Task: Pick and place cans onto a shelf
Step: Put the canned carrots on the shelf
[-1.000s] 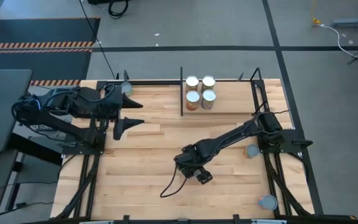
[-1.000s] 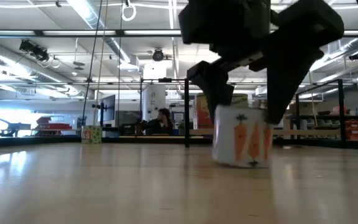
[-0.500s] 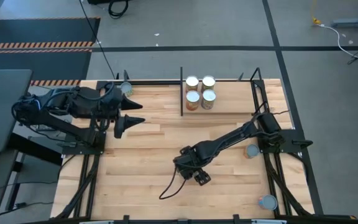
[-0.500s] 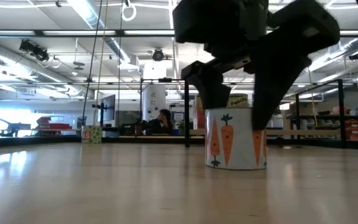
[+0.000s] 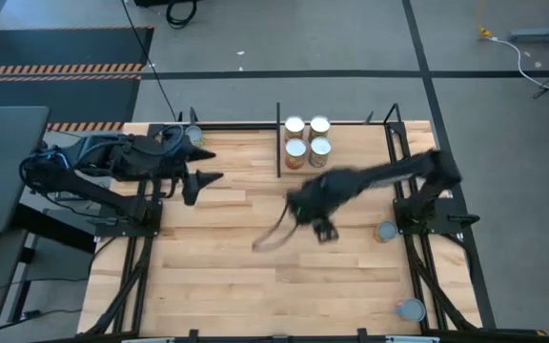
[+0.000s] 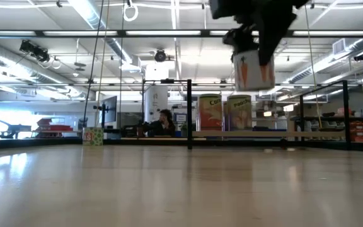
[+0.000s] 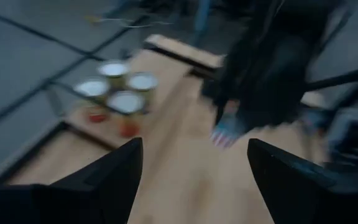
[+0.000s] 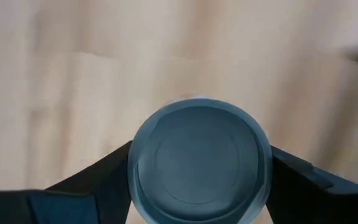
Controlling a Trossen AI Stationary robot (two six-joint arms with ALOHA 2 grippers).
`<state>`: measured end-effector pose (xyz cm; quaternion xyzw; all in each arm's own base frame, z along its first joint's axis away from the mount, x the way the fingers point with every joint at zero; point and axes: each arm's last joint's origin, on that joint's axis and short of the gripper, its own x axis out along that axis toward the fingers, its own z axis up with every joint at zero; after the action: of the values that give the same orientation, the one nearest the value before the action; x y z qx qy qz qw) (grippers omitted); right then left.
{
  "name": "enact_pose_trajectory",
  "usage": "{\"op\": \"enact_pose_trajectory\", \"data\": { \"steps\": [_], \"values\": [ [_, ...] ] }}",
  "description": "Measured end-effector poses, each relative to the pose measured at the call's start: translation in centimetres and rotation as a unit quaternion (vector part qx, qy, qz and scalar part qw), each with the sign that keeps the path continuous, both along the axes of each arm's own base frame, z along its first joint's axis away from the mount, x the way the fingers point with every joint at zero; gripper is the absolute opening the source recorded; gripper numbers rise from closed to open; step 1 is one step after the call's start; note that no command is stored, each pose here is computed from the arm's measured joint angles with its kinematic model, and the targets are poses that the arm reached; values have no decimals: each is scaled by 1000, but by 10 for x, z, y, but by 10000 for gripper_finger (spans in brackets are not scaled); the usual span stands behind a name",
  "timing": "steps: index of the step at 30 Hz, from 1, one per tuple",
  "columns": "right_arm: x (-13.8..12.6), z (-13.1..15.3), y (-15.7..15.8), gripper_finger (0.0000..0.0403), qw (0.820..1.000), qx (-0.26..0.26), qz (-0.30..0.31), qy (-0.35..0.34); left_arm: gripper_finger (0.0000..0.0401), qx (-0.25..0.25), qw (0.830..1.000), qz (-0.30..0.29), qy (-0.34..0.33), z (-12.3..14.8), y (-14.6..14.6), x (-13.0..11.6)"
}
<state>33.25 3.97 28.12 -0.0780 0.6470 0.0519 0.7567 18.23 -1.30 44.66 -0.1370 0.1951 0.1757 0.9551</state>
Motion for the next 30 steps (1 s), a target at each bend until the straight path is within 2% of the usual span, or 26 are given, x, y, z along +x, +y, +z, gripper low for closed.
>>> {"op": "enact_pose_trajectory", "data": {
  "steps": [4, 8, 11, 15, 17, 21, 26, 30],
  "values": [
    [-35, 45, -53, 290, 991, -37, -119, -50, 293, 46, 997, 63, 27, -2, 18, -2],
    [-74, 79, -106, 290, 956, -91, -258, -109, 293, 81, 990, 108, 44, -2, 37, -2],
    [-95, 85, -151, 290, 919, -118, -356, -119, 293, 90, 985, 139, 55, -4, 50, -1],
    [-109, 74, -207, 290, 886, -101, -439, -108, 293, 98, 970, 206, 81, -10, 68, 7],
    [-111, 65, -231, 290, 879, -89, -455, -110, 293, 108, 964, 224, 94, -14, 75, 13],
    [-110, 48, -267, 290, 880, -83, -452, -121, 293, 133, 955, 229, 134, -20, 89, 21],
    [-114, 30, -293, 290, 880, -71, -458, -105, 293, 143, 947, 238, 163, -21, 97, 11],
    [-119, 10, -307, 290, 863, -48, -497, -80, 293, 143, 946, 248, 149, -14, 96, -3]
  ]
}}
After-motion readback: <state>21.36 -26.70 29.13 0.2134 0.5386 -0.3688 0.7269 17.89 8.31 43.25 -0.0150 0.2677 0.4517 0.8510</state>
